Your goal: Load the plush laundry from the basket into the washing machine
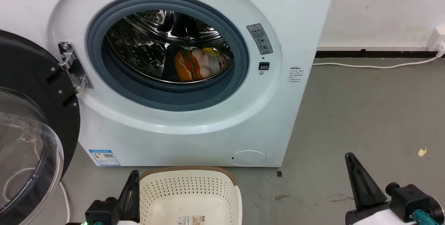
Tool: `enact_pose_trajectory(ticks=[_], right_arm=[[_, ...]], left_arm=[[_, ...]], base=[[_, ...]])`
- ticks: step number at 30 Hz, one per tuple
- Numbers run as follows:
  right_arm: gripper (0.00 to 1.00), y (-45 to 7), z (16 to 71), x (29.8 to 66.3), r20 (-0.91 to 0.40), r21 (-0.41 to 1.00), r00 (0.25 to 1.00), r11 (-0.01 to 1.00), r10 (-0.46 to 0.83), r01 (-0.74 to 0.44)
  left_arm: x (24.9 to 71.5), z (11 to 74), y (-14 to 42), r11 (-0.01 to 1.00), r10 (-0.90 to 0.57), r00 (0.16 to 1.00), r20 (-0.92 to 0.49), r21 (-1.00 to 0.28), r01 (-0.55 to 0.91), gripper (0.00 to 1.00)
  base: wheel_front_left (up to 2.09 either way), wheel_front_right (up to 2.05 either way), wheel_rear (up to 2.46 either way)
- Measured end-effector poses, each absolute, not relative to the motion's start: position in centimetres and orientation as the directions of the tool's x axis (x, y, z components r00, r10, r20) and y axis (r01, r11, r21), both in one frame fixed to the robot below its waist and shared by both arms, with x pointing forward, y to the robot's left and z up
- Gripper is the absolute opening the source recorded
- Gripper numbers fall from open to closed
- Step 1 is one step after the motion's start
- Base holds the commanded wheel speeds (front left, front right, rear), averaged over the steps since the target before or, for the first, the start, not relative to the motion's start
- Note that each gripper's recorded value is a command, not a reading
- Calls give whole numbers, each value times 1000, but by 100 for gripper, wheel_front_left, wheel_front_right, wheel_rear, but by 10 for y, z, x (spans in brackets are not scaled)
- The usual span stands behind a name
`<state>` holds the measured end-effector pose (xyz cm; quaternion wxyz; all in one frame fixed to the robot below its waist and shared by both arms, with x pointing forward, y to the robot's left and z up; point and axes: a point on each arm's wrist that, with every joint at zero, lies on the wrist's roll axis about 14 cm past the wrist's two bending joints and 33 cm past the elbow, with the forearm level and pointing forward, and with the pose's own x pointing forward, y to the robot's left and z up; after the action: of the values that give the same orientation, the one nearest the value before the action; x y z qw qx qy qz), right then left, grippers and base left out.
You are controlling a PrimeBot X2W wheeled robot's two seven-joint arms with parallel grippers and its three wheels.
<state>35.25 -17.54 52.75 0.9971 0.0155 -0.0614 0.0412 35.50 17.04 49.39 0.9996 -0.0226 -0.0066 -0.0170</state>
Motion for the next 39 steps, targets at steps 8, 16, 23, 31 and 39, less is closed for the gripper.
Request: enact_pose_trajectory(ticks=[8, 16, 23, 31, 39], right_arm=[[0, -174, 527, 353, 114, 20, 990, 996, 85, -87], [0, -173, 526, 355, 98, 18, 991, 996, 89, -91], [0, -172, 525, 356, 89, 12, 992, 996, 92, -94], [0, -171, 523, 356, 74, 7, 993, 995, 97, -97], [0, -170, 522, 357, 59, 1, 993, 995, 100, -101]], left_arm=[[355, 495, 171, 999, -31, 999, 11, -36, 31, 0], [357, 498, 172, 999, -32, 999, 9, -28, 33, 0], [359, 500, 173, 999, -30, 1000, 6, -17, 30, 0], [360, 501, 174, 1000, -25, 1000, 2, -13, 25, 0], [361, 504, 173, 1000, -23, 1000, 2, -11, 23, 0]], base=[[0, 0, 0], [0, 0, 0], [0, 0, 0], [0, 0, 0], [0, 0, 0]])
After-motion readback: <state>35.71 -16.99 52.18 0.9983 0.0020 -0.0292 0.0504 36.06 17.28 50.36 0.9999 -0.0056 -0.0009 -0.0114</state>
